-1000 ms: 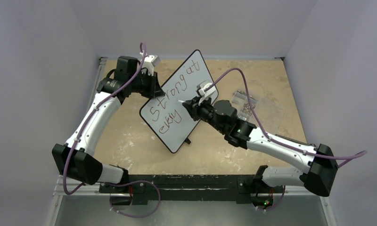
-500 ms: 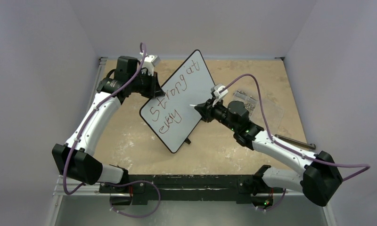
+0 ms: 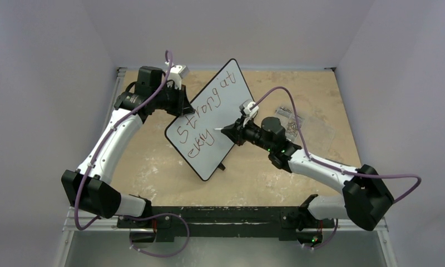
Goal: Write a sentence on the whiteboard
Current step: Write a sentence at the center of the board.
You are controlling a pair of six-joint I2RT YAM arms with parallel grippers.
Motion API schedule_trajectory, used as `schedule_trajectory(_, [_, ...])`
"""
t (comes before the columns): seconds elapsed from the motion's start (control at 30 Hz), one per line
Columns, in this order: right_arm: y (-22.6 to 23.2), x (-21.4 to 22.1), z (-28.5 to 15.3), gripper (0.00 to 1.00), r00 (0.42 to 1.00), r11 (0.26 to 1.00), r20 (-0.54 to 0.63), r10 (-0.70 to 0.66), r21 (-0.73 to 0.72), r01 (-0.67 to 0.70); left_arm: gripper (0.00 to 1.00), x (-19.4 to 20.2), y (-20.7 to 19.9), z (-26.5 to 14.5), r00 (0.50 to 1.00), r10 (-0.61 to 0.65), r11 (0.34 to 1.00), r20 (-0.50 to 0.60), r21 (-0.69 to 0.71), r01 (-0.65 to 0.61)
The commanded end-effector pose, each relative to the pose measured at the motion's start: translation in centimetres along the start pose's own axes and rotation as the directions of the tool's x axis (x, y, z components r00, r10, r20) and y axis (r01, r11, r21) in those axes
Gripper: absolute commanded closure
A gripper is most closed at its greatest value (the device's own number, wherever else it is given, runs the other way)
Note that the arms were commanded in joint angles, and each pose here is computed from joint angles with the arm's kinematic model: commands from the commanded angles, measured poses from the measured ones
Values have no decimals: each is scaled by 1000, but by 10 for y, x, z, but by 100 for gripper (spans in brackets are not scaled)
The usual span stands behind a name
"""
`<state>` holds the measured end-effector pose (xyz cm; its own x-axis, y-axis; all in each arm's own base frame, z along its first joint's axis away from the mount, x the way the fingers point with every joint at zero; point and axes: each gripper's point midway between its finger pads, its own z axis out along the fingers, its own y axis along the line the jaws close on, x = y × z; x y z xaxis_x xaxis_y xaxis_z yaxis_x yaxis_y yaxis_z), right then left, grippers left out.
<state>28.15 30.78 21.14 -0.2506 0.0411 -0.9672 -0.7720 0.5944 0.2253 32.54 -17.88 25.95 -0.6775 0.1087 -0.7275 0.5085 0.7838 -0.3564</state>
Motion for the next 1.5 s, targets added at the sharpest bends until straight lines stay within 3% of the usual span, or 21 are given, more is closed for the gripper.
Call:
schedule_trajectory(0.0, [8,-43,9,100,994,999,112,-15,-31,18,100,-13,14,-11,996,76,993,53,-93,-71])
schedule_trajectory(1.0, [-37,-43,33,100,996,986,80,-27,169,13,100,-15,9,-16,995,76,994,68,-78,-71])
schedule_trajectory(1.47, [-10,-70,11,100,988,997,150,-42,66,33,100,-16,8,-16,995,75,995,72,-76,-70])
